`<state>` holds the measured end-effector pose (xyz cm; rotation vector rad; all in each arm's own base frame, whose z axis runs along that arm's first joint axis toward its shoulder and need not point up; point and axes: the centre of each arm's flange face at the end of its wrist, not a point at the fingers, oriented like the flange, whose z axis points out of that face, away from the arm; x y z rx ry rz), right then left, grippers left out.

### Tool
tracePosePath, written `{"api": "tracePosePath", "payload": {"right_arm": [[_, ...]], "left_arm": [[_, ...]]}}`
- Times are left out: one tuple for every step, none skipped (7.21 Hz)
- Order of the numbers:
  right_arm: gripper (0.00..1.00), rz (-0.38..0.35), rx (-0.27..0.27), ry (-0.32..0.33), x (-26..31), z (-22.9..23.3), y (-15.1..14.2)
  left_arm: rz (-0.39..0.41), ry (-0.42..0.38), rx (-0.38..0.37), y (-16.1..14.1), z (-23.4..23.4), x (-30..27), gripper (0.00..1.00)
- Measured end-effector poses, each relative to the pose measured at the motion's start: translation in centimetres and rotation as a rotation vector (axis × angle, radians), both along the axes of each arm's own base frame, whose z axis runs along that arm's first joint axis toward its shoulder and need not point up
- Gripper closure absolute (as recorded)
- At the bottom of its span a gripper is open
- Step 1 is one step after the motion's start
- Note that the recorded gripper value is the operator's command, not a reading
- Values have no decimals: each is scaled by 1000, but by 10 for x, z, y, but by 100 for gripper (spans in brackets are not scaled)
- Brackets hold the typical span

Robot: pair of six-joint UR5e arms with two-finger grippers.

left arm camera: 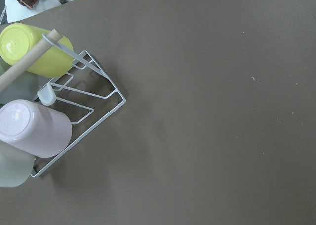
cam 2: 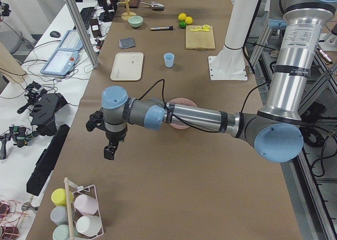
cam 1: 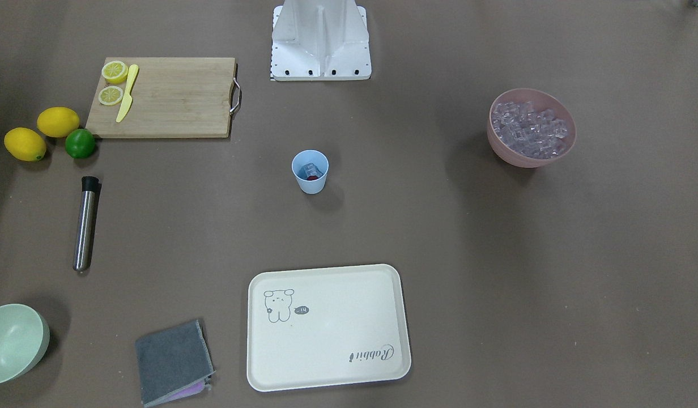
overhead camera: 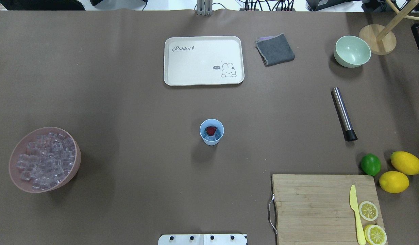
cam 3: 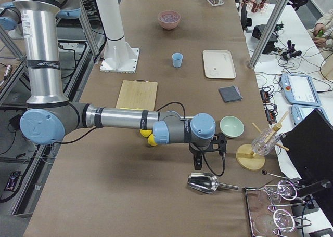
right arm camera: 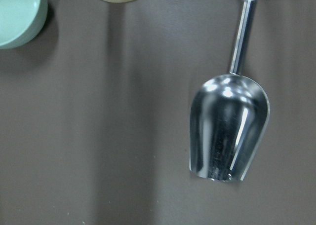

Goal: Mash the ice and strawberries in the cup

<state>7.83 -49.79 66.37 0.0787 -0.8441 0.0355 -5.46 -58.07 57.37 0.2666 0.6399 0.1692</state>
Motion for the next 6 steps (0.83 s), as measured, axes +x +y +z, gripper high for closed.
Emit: {"api": "tracePosePath", "payload": {"right_arm": [[0,25,-10,-2,16,3,20],[0,33,-20,2,21,-4,31],[0,25,-32,13,18,-21,34],[0,13,-53,27,14,-41,34],[0,-1,-73,36,12,-57,36],[0,-21,-79,41,12,-58,41]], "left_arm": [[0,0,-4,1,2,0,2],[-1,1,-7,2,3,-1,2],[-2,1,-10,3,4,-1,2],[-2,1,-12,4,5,-1,2],[-3,0,-16,6,7,-2,2],[-4,1,-23,10,12,-3,2]]}}
